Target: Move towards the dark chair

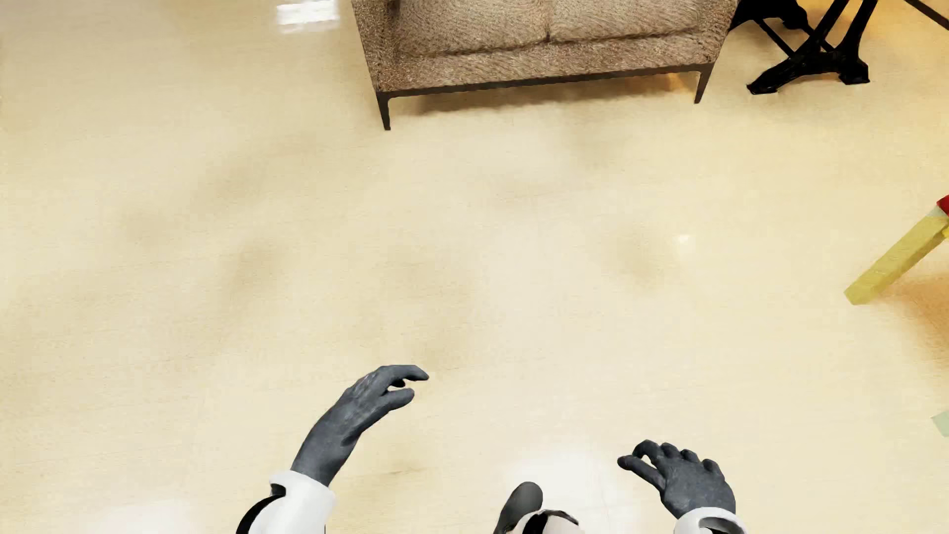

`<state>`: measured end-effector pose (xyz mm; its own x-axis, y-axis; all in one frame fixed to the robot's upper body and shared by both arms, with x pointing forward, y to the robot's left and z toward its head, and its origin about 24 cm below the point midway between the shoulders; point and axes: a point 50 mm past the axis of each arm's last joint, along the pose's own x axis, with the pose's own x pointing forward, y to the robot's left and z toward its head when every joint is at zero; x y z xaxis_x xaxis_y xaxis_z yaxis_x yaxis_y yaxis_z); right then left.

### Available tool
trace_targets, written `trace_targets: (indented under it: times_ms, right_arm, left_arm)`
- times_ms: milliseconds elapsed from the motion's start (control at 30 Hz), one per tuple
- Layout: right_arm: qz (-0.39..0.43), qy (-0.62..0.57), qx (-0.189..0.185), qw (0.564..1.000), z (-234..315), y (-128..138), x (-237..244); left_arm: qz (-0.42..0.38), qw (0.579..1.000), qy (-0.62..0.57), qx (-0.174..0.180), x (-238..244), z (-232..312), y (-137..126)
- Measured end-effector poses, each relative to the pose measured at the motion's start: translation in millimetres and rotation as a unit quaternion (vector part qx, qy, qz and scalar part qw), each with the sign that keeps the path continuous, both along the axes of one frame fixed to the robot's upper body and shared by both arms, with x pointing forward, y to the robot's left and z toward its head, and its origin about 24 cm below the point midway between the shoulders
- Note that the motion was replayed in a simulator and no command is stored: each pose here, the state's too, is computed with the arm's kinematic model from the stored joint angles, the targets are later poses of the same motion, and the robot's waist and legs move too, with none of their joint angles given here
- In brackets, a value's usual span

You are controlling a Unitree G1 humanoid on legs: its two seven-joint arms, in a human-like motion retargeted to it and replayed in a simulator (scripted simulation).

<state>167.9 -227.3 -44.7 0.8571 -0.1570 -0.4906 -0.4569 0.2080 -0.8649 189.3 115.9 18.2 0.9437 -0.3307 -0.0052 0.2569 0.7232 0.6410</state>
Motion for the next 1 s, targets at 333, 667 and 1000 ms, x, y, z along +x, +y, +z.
trace_targets:
  times_ms: [333, 667, 1000]
  right_arm:
    - [0.011, 0.004, 0.092, 0.996, -10, 44, 12]
    - [-0.097, 0.126, 0.11, 0.981, -64, 41, -20]
    - [-0.237, 0.332, 0.094, 0.908, -110, 3, -118]
  left_arm:
    - [0.179, 0.968, 0.162, 0.07, -55, -64, 52]
    - [0.267, 0.916, 0.281, 0.102, -80, -104, 89]
    - [0.292, 0.835, 0.443, 0.147, -79, -151, 111]
